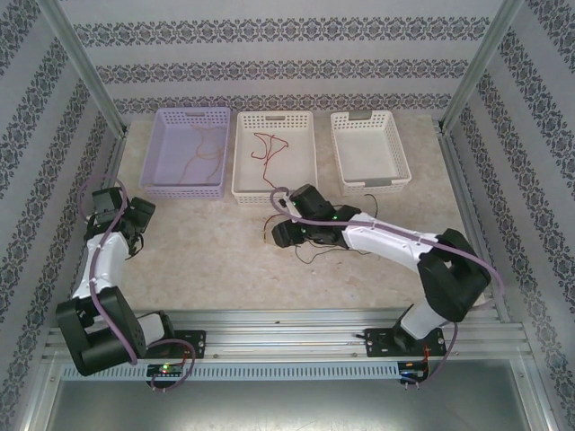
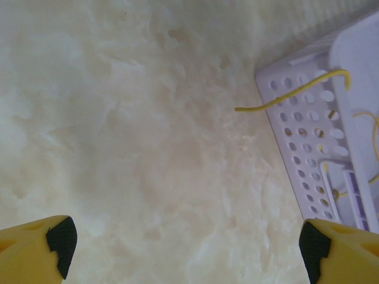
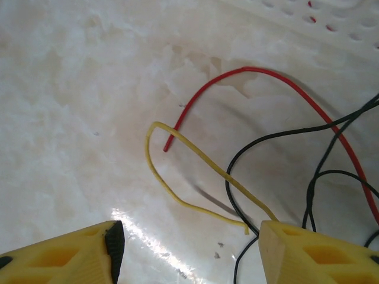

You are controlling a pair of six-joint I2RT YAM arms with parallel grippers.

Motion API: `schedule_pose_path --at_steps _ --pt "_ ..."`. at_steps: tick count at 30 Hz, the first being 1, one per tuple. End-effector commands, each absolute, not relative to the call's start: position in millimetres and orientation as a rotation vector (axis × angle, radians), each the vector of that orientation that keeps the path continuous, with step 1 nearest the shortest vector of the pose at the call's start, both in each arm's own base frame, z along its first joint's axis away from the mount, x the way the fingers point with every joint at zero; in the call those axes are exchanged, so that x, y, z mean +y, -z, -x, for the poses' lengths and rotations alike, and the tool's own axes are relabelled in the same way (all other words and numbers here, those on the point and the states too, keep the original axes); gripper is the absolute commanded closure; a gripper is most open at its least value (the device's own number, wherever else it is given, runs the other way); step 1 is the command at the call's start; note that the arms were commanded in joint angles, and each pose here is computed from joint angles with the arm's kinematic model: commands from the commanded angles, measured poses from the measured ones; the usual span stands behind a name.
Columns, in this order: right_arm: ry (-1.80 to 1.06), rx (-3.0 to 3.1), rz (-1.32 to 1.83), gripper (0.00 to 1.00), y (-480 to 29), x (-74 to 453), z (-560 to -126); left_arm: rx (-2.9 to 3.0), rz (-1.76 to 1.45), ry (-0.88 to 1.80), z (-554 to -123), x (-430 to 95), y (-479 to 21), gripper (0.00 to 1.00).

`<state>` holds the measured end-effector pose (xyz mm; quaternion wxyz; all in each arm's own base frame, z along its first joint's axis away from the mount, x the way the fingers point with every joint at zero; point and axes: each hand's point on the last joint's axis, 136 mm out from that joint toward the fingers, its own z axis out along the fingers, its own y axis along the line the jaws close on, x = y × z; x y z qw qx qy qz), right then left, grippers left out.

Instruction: Untangle the cables

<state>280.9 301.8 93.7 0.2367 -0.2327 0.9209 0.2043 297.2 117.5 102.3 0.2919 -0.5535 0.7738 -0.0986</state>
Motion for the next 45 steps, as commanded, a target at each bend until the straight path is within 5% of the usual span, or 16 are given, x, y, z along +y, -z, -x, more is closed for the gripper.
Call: schedule_pose_path --at_steps 1,18,45 --pt "-0.450 2.495 0.683 0.39 -89 305 -294 2.001 1.470 0.282 -313 129 -106 0.04" --pt "-0.445 2.510 0.717 0.38 -73 315 -298 1.945 1.348 0.388 -377 147 -102 0.14" --pt "-0.529 2.454 0.740 0.38 -94 327 -284 2.014 1.151 0.346 -407 154 -84 0.67"
